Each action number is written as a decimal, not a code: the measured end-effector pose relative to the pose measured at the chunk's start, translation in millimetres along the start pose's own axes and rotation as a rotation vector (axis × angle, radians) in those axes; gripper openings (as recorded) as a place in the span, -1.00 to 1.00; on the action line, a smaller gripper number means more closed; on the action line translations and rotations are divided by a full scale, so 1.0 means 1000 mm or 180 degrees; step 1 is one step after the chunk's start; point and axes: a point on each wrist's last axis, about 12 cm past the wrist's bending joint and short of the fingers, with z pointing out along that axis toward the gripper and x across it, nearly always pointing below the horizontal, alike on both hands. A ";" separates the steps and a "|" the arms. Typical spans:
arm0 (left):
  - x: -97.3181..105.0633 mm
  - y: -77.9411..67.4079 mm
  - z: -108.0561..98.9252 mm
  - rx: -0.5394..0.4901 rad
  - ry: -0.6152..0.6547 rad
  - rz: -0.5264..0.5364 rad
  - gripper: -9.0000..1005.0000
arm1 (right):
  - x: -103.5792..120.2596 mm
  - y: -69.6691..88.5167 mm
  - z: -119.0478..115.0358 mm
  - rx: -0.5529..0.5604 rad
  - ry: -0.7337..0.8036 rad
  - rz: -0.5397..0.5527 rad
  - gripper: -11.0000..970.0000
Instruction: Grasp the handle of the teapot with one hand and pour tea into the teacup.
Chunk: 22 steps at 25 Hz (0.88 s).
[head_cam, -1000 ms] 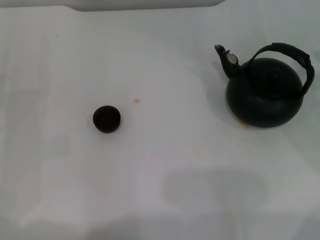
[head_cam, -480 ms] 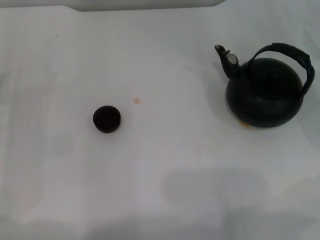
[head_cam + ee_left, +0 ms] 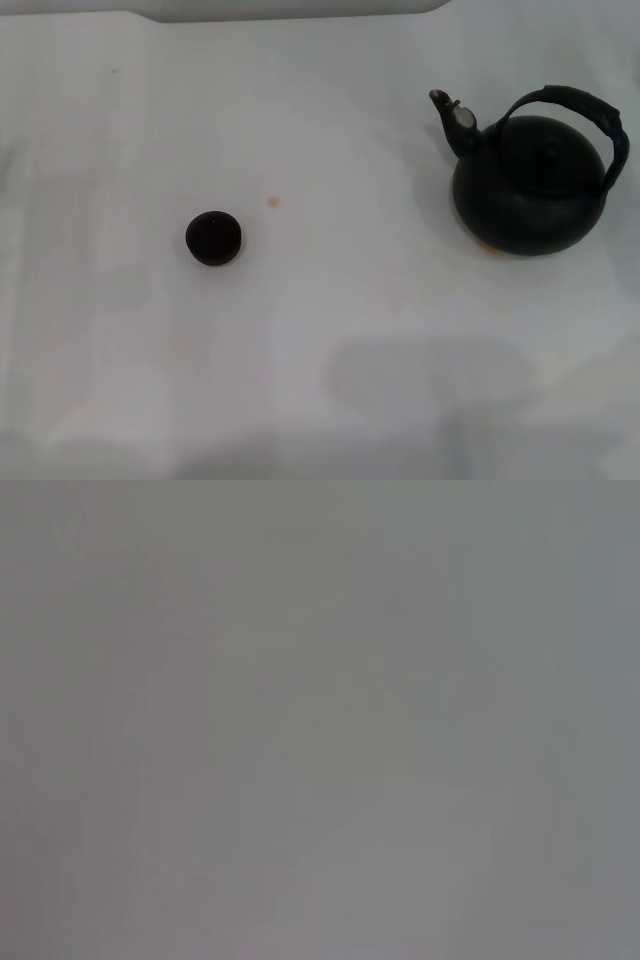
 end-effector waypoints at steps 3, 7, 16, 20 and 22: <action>0.000 0.000 0.000 0.0006 -0.0004 0.0000 0.78 | 0.004 -0.003 -0.002 0.0079 0.0076 0.0015 0.55; 0.000 0.000 0.000 0.0007 -0.0006 -0.0001 0.78 | 0.008 -0.006 -0.005 0.0141 0.0125 0.0019 0.55; -0.001 -0.001 0.001 0.0014 -0.0015 -0.0002 0.78 | 0.012 -0.006 -0.008 0.0169 0.0154 0.0046 0.55; 0.000 -0.001 0.001 0.0014 -0.0009 -0.0003 0.78 | 0.012 -0.006 -0.008 0.0168 0.0153 0.0046 0.55; 0.000 -0.001 0.001 0.0012 -0.0005 -0.0003 0.78 | 0.012 -0.006 -0.008 0.0168 0.0153 0.0045 0.55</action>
